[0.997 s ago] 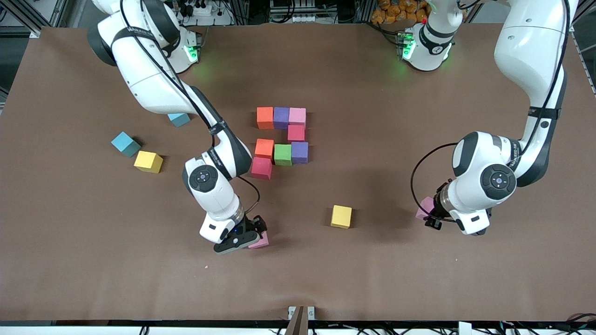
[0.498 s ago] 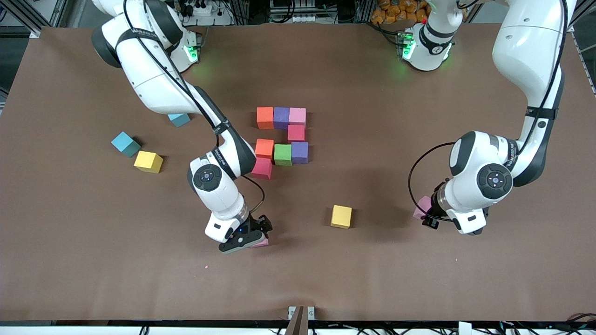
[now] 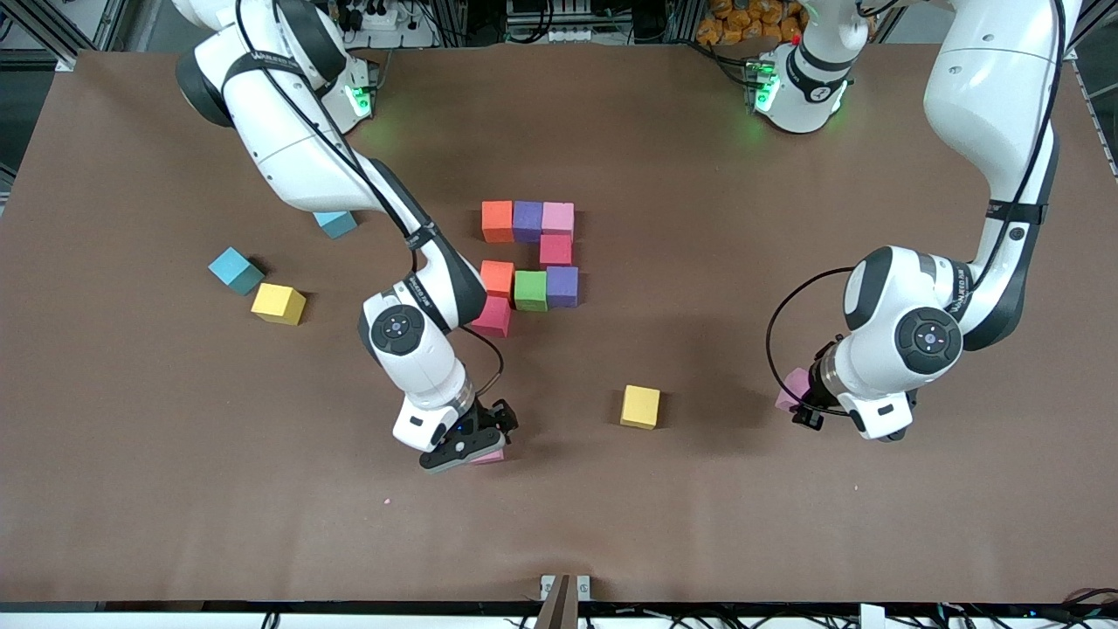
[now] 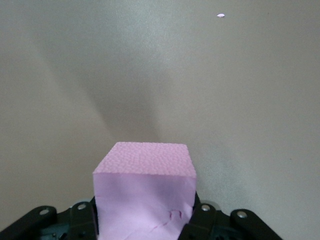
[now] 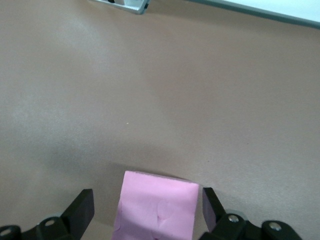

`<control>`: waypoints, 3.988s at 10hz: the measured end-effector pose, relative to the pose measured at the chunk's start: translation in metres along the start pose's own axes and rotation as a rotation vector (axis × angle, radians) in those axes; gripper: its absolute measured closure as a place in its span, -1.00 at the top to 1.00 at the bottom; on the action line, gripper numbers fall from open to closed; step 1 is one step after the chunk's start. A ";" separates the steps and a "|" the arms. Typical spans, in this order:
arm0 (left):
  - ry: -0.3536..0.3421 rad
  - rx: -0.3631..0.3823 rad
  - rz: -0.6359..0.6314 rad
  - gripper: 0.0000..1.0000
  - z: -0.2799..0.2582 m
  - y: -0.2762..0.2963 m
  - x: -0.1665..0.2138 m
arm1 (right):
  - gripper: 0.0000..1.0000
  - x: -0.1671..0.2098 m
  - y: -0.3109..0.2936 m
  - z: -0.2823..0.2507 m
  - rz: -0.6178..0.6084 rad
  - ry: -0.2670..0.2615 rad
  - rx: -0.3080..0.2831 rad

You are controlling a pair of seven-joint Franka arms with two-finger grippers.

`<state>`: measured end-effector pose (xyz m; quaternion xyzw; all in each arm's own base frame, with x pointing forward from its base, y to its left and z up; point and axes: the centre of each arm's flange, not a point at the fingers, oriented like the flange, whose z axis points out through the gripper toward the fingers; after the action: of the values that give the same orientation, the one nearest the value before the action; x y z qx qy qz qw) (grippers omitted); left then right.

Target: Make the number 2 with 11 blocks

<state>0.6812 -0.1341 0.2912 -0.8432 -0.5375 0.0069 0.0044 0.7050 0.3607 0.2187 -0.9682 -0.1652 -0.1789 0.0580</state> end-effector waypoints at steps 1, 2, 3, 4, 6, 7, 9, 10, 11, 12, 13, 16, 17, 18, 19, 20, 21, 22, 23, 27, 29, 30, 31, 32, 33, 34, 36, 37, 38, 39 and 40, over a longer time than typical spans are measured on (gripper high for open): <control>0.000 0.000 0.000 0.19 0.000 0.000 0.000 | 0.93 -0.001 0.003 0.003 -0.001 -0.004 -0.005; 0.000 0.000 0.000 0.19 0.000 0.000 0.000 | 0.93 -0.002 0.010 0.006 -0.010 -0.007 -0.017; 0.000 0.001 0.001 0.19 0.000 0.000 -0.001 | 0.92 -0.003 0.017 0.008 -0.014 -0.009 -0.026; 0.000 0.001 0.001 0.19 0.000 0.000 -0.001 | 0.89 -0.005 0.019 0.011 -0.014 -0.014 -0.030; 0.000 0.001 0.002 0.19 0.000 0.000 -0.001 | 0.64 -0.008 0.015 0.017 -0.018 -0.008 -0.025; 0.000 0.001 0.002 0.19 0.000 0.000 -0.001 | 0.34 -0.009 0.014 0.019 -0.020 -0.005 -0.023; 0.000 0.002 0.002 0.19 0.000 0.000 -0.001 | 0.19 -0.002 0.011 0.007 -0.021 0.000 -0.022; 0.000 0.002 0.002 0.19 0.001 0.000 -0.002 | 0.18 0.001 0.011 -0.004 -0.021 -0.021 -0.027; -0.001 0.002 0.003 0.19 0.001 0.000 -0.002 | 0.15 0.004 0.010 -0.018 -0.011 -0.049 -0.033; -0.001 0.002 0.003 0.19 0.001 0.000 -0.002 | 0.12 0.003 0.010 -0.031 0.011 -0.079 -0.038; -0.001 0.003 0.003 0.19 0.001 0.000 -0.002 | 0.12 -0.004 0.009 -0.039 0.042 -0.104 -0.044; -0.001 0.003 0.004 0.19 0.001 0.000 -0.003 | 0.12 -0.034 0.013 -0.056 0.146 -0.163 -0.067; -0.001 0.003 0.004 0.19 0.001 0.000 -0.003 | 0.12 -0.045 0.011 -0.066 0.183 -0.174 -0.074; -0.001 0.003 0.004 0.19 0.001 0.000 -0.003 | 0.12 -0.053 0.007 -0.073 0.213 -0.175 -0.075; -0.001 0.003 0.004 0.19 0.001 0.000 -0.003 | 0.12 -0.059 -0.001 -0.073 0.240 -0.161 -0.067; -0.001 0.003 0.005 0.19 0.001 0.000 -0.003 | 0.11 -0.066 -0.011 -0.068 0.259 -0.144 -0.055; -0.001 0.003 0.005 0.19 0.001 0.000 -0.003 | 0.11 -0.074 -0.022 -0.061 0.279 -0.139 -0.048; -0.001 0.003 0.005 0.19 0.001 0.000 -0.003 | 0.11 -0.082 -0.030 -0.056 0.299 -0.144 -0.046; -0.001 0.003 0.005 0.19 0.001 0.000 -0.003 | 0.11 -0.088 -0.036 -0.053 0.318 -0.151 -0.047; -0.001 0.004 0.006 0.19 0.001 0.000 -0.004 | 0.11 -0.110 -0.038 -0.046 0.401 -0.116 -0.027; -0.002 0.004 0.006 0.19 0.002 0.000 -0.004 | 0.11 -0.119 -0.037 -0.050 0.408 -0.119 -0.029; -0.002 0.005 0.006 0.19 0.002 0.000 -0.004 | 0.11 -0.121 -0.037 -0.053 0.409 -0.120 -0.030; -0.002 0.005 0.007 0.19 0.002 0.000 -0.005 | 0.11 -0.124 -0.037 -0.056 0.415 -0.122 -0.032; -0.002 0.005 0.007 0.19 0.002 0.000 -0.005 | 0.11 -0.126 -0.039 -0.057 0.426 -0.123 -0.032; -0.002 0.005 0.008 0.19 0.002 0.000 -0.005 | 0.11 -0.130 -0.047 -0.056 0.430 -0.125 -0.031; -0.002 0.006 0.008 0.19 0.002 0.000 -0.005 | 0.11 -0.133 -0.057 -0.056 0.430 -0.124 -0.034; -0.003 0.006 0.010 0.19 0.003 0.000 -0.007 | 0.11 -0.134 -0.061 -0.056 0.423 -0.120 -0.042; -0.004 0.006 0.011 0.19 0.003 0.000 -0.007 | 0.11 -0.134 -0.059 -0.056 0.414 -0.117 -0.048; -0.004 0.007 0.011 0.19 0.003 0.000 -0.007 | 0.11 -0.135 -0.058 -0.055 0.404 -0.115 -0.054; -0.004 0.007 0.011 0.19 0.003 0.000 -0.007 | 0.11 -0.136 -0.058 -0.055 0.396 -0.114 -0.059; -0.004 0.007 0.011 0.19 0.003 0.000 -0.007 | 0.11 -0.137 -0.058 -0.054 0.394 -0.116 -0.062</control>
<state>0.6781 -0.1410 0.2885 -0.8462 -0.5327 0.0104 0.0062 0.5473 0.3646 0.2215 -0.9918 0.0297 -0.1128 0.0526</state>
